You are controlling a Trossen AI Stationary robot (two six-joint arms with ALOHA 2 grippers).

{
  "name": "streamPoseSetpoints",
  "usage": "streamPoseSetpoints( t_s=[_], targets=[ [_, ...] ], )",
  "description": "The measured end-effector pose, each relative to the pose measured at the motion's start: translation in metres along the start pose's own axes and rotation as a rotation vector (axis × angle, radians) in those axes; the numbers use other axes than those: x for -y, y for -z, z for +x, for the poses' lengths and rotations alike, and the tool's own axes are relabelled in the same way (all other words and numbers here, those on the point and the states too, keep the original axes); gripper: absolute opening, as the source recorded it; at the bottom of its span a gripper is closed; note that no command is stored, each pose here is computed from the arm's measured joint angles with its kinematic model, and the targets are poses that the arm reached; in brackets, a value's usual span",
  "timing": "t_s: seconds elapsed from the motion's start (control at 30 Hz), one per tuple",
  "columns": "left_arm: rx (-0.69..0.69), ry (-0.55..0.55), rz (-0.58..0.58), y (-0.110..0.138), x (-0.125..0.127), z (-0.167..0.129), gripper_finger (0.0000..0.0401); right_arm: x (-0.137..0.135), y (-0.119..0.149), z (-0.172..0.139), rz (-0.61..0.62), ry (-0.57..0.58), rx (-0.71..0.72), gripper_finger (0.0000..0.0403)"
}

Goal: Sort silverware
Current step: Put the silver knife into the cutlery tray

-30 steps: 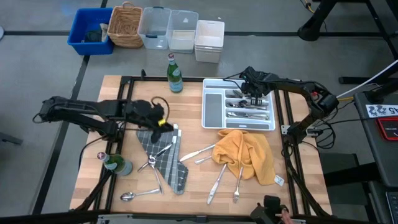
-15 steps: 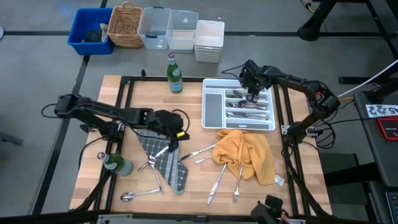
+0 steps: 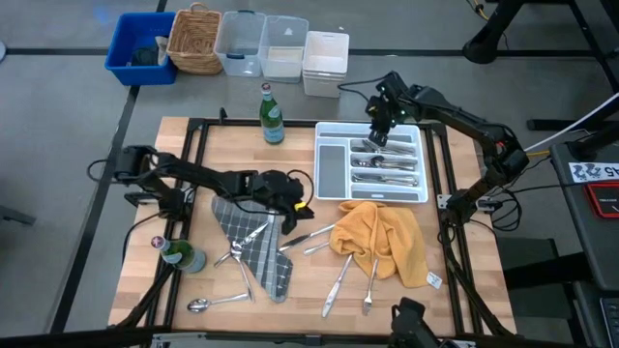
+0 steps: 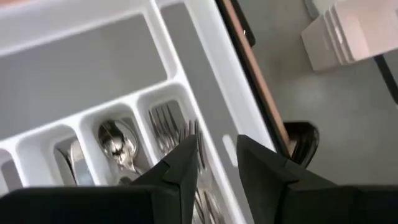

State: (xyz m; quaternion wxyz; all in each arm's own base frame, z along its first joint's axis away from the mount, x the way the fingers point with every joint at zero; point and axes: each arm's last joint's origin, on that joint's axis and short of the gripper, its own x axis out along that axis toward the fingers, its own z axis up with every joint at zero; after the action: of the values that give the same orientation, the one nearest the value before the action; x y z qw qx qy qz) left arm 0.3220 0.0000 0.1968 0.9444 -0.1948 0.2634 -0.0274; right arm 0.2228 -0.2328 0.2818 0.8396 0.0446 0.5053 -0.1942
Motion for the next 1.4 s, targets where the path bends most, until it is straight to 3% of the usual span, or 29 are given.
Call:
streamPoseSetpoints(
  t_s=[0.23, 0.4, 0.57, 0.8, 1.0, 1.23, 1.4],
  targets=[
    [0.000, 0.033, 0.058, -0.024, 0.006, 0.030, 0.0045, 0.002, -0.008, -0.008, -0.005, -0.018, 0.051, 0.0115],
    [-0.194, -0.016, 0.122, -0.037, 0.008, 0.046, 0.0045, 0.001, -0.008, -0.008, 0.003, -0.023, 0.048, 0.0115],
    [-0.377, -0.068, 0.081, -0.044, 0.010, 0.056, 0.0045, 0.001, -0.008, -0.008, 0.014, -0.023, 0.048, 0.0115],
    [-0.401, -0.076, -0.015, -0.044, 0.016, 0.080, 0.0045, 0.001, -0.008, -0.008, 0.016, -0.024, 0.047, 0.0115],
    [-0.487, -0.124, -0.106, -0.025, 0.010, 0.096, 0.0045, 0.000, -0.005, -0.008, 0.022, -0.037, 0.017, 0.0115],
    [-0.535, -0.157, -0.144, -0.018, 0.002, 0.098, 0.0045, -0.002, -0.001, -0.008, 0.018, -0.056, -0.024, 0.0115],
    [-0.523, -0.152, -0.076, -0.022, -0.003, 0.097, 0.0045, -0.002, -0.001, -0.008, 0.017, -0.056, -0.026, 0.0115]
  ],
)
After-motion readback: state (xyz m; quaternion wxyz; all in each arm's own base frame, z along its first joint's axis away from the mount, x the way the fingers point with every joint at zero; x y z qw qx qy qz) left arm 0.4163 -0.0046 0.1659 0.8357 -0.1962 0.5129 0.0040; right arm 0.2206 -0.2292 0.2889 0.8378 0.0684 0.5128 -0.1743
